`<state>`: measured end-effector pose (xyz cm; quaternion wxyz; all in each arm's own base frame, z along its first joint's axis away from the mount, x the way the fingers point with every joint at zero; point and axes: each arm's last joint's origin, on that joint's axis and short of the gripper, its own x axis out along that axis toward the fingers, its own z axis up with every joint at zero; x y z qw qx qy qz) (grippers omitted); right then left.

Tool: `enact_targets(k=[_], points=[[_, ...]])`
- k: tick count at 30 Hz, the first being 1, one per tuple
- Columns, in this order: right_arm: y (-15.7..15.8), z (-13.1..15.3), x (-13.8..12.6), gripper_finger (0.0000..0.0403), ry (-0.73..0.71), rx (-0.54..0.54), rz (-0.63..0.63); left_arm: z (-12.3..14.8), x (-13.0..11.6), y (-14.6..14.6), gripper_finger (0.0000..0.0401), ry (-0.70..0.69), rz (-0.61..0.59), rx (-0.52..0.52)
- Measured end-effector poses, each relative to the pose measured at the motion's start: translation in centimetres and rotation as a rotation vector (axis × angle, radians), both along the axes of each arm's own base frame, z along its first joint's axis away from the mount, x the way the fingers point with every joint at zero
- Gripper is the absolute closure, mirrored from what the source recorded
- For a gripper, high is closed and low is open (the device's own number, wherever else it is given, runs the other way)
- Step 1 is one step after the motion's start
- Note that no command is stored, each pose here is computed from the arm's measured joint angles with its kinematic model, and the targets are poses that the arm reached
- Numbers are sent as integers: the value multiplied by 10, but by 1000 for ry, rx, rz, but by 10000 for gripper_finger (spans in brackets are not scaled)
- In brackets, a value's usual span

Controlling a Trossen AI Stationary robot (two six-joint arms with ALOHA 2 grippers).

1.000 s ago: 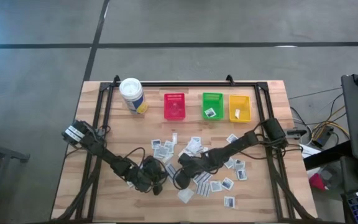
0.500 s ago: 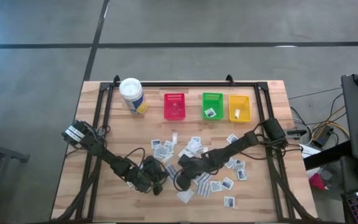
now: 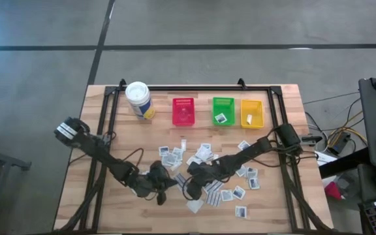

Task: Pick & Place First Aid Supplies
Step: Put the blue bandage in the red bin

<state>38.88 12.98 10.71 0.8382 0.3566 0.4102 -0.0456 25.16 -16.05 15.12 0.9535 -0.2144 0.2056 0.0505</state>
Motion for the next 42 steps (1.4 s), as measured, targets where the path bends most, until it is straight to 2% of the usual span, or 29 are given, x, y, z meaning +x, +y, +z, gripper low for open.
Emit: enact_targets(k=[11, 22, 26, 33, 42], points=[[-1, 20, -1, 394, -54, -44, 53, 35, -19, 24, 401, -60, 2, 60], [-17, 47, -15, 394, -73, -127, 55, 34, -44, 77, 401, -95, 77, 17], [-32, 55, -27, 394, -87, -149, 30, 35, -48, 87, 401, -102, 60, 33], [-65, 64, -46, 394, -98, -172, -51, 36, -46, 109, 401, -103, 98, 114], [-114, 76, -51, 394, -142, -191, -119, 38, -43, 155, 401, -94, 50, 172]])
